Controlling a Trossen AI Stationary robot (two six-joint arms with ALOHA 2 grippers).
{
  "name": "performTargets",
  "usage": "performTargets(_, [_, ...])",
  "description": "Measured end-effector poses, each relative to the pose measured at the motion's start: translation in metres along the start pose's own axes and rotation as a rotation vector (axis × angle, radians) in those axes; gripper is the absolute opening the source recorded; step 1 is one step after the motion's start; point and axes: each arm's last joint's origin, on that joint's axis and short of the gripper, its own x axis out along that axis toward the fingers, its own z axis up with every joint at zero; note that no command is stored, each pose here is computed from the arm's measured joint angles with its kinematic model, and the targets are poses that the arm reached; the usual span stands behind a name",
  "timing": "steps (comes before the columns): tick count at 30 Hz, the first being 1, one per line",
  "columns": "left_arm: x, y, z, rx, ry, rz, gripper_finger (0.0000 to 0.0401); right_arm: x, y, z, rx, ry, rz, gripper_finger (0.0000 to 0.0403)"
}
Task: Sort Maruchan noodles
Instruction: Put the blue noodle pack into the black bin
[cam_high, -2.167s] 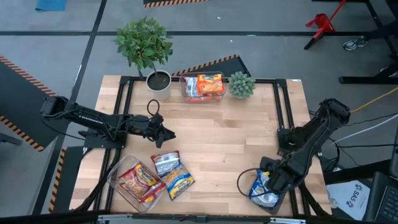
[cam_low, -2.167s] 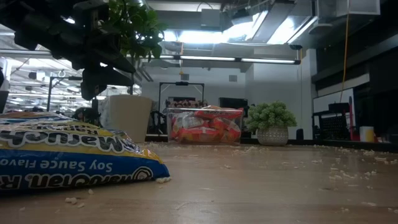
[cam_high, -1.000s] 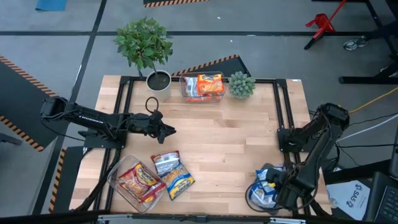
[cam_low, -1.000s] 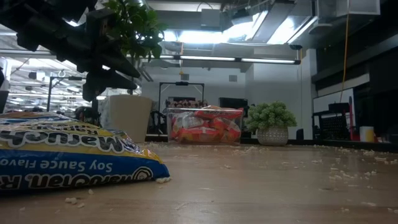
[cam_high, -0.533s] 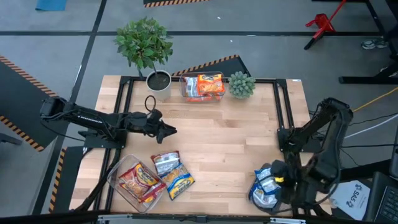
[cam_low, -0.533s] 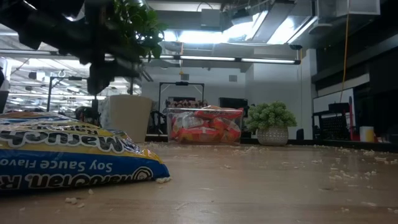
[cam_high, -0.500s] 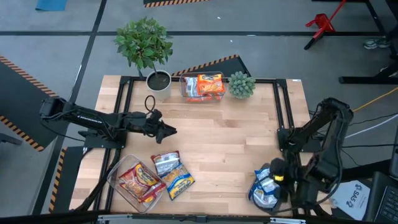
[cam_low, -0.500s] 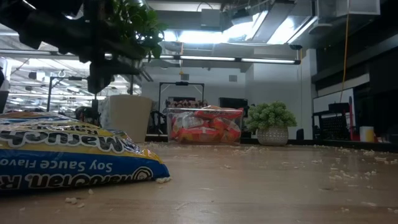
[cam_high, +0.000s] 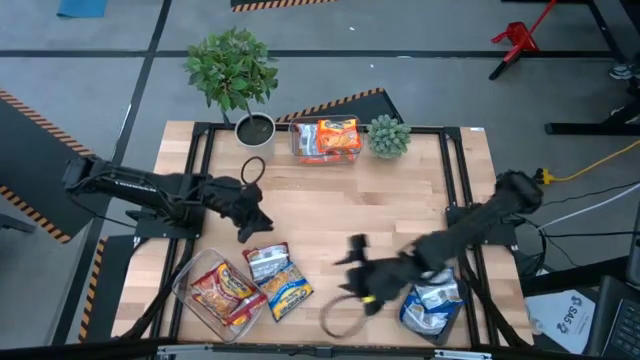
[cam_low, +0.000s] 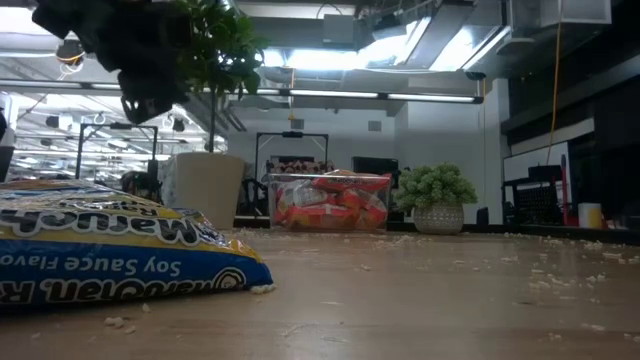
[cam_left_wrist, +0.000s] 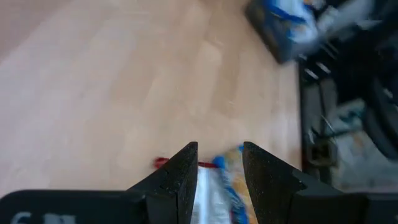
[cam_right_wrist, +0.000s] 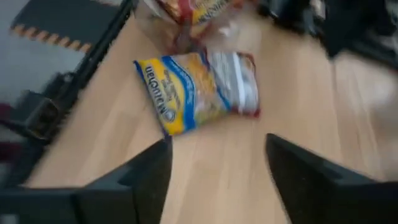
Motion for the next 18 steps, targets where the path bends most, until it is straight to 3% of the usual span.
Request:
performTargets(3, [0.002,-0.007,-0.004,0.067,0.04,-0.067,0.0121,0.04,-0.003,0.004,-0.174,-0.066,0.05,0.0269])
performTargets(8, [0.017,-0.015,-0.023,0.148,0.11,-0.099,0.0121,0.084,0.007,0.0,-0.4,-0.143,0.071,0.0282])
performTargets(18, [0.061,-0.026,-0.05,0.222,0.119,-0.102,0.0121,0.122,0.021,-0.018,-0.441,-0.108,-0.012,0.0282])
